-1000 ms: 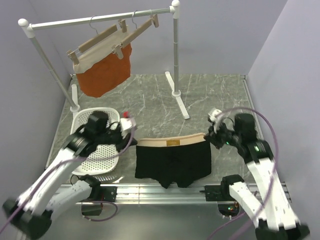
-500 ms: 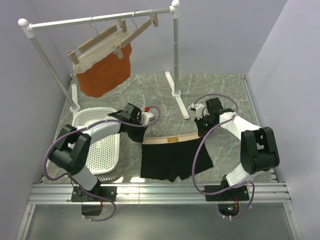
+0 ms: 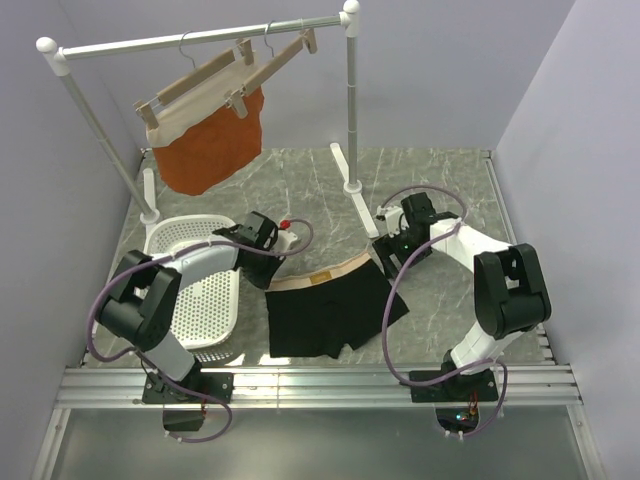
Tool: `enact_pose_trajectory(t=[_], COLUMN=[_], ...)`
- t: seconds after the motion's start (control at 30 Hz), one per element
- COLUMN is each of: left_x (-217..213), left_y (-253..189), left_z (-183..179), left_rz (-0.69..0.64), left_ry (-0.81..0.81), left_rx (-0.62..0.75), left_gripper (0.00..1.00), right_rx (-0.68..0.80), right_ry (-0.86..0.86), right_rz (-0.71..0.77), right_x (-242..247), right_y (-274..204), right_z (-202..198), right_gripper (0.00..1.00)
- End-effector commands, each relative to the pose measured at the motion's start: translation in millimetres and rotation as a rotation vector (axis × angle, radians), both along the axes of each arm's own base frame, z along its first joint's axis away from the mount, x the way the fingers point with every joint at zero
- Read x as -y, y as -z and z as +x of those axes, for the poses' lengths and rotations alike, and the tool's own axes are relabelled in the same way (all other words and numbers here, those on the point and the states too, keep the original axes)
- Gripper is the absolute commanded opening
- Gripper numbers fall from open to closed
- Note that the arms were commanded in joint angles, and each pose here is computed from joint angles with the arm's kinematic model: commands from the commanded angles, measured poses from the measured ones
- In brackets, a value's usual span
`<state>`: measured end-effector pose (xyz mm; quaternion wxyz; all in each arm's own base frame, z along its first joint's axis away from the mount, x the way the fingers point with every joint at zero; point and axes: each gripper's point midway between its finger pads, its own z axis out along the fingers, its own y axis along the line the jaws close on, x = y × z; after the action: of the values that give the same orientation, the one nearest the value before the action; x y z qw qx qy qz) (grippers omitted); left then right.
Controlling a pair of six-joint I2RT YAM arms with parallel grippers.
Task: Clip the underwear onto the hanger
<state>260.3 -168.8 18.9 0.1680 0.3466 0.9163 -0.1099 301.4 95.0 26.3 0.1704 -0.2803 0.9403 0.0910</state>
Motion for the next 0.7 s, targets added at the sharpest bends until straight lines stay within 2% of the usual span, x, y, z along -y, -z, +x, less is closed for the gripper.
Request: enact_pose_trajectory(t=[0.0, 0.07, 0.1, 0.2, 0.23, 0.3, 0.33, 0.4, 0.43, 0.53, 0.67], left_x=[-19, -19, -19, -17, -8, 2, 7, 25, 30, 46, 44], left_y=[-7, -10, -11, -29, -48, -73, -95, -107, -114, -94, -62], left_z=[-4, -5, -4, 4, 6, 7, 5, -18, -31, -66, -76], left_rz=[0.065, 0.063, 0.061, 0.008, -0.061, -0.154, -0.201, -0.295, -0.311, -0.258, -0.210], left_ry=[-0.007, -0.009, -0.012, -0.019, 0.013, 0.060, 0.129, 0.259, 0.353, 0.545, 0.606], left_rx=[0.032, 0.032, 0.033, 0.073, 0.113, 0.170, 0.246, 0.263, 0.300, 0.299, 0.270], left_gripper=[0.16, 0.28, 0.39, 0.45, 0.48, 0.53, 0.58, 0.68, 0.69, 0.70, 0.69], right_rx=[0.082, 0.092, 0.125, 0.161, 0.167, 0.162, 0.150, 0.091, 0.067, 0.022, 0.025], right_ry=[0.023, -0.004, -0.039, -0.211, -0.256, -0.360, -0.387, -0.456, -0.472, -0.532, -0.556], right_rz=[-0.031, -0.009, 0.020, 0.096, 0.102, 0.108, 0.108, 0.077, 0.067, 0.021, -0.039], right_x=[2, -3, -8, -42, -50, -69, -73, -79, -79, -79, -77], right_y=[-23, -39, -53, -78, -80, -76, -72, -54, -48, -28, -11], right_z=[17, 17, 16, -7, -15, -37, -43, -59, -64, -75, -70], right_gripper=[0.91, 0.90, 0.88, 0.80, 0.75, 0.72, 0.70, 0.66, 0.65, 0.65, 0.66])
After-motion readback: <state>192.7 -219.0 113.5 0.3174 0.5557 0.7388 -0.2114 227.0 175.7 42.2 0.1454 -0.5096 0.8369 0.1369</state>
